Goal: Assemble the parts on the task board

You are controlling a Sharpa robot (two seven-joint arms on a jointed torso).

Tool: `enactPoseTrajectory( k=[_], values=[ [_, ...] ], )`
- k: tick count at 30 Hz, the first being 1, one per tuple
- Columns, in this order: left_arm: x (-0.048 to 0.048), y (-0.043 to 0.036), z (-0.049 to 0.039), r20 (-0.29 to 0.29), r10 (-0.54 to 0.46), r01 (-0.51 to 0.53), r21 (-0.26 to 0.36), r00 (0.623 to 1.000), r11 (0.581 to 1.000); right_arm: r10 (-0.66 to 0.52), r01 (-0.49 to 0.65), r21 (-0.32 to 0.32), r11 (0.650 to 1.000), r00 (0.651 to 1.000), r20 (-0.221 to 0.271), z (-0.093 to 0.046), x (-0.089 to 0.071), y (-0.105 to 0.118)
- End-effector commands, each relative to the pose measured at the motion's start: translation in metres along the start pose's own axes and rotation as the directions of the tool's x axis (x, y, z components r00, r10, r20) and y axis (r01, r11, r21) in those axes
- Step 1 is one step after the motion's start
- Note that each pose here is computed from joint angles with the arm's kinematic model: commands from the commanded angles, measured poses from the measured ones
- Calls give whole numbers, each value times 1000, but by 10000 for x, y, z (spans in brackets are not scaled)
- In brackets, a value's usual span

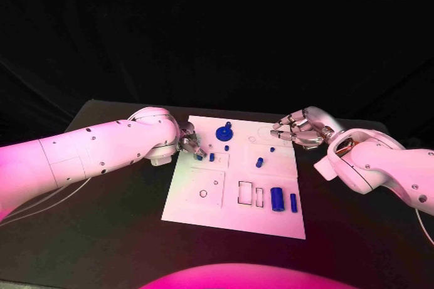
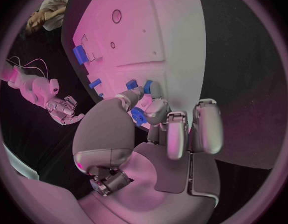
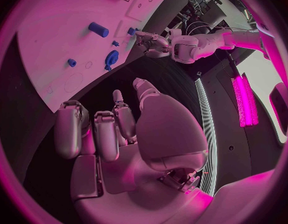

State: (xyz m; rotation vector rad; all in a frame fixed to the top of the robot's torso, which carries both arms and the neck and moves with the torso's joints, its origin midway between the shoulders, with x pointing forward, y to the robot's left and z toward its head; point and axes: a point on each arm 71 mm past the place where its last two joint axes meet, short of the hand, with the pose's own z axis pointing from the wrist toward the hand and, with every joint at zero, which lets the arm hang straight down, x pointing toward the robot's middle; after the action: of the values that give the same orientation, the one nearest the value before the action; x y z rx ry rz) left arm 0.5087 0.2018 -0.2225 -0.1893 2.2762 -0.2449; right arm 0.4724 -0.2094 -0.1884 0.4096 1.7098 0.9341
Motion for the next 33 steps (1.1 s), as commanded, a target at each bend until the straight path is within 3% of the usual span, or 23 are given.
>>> enactPoseTrajectory(
  k=[1,16,22,29,33],
  values=[
    [34,1,6,-28,8,-9,-10,1000,1000,-3,3,-10,1000,1000,-8,-1,9,7],
    [14,20,8,-5,-14,14,-14,1000,1000,-2,2,-9,1000,1000,-4,0,5,4],
    [-11,25,-27,22,-70,70,6,997,998,-1,1,-10,1000,1000,-4,1,9,0],
    [-123,39,-112,78,-222,216,77,972,973,0,0,-9,1000,1000,-2,3,9,-8],
    [-156,22,-135,82,-277,266,128,957,956,2,-2,-9,1000,1000,3,4,7,-11]
  ],
)
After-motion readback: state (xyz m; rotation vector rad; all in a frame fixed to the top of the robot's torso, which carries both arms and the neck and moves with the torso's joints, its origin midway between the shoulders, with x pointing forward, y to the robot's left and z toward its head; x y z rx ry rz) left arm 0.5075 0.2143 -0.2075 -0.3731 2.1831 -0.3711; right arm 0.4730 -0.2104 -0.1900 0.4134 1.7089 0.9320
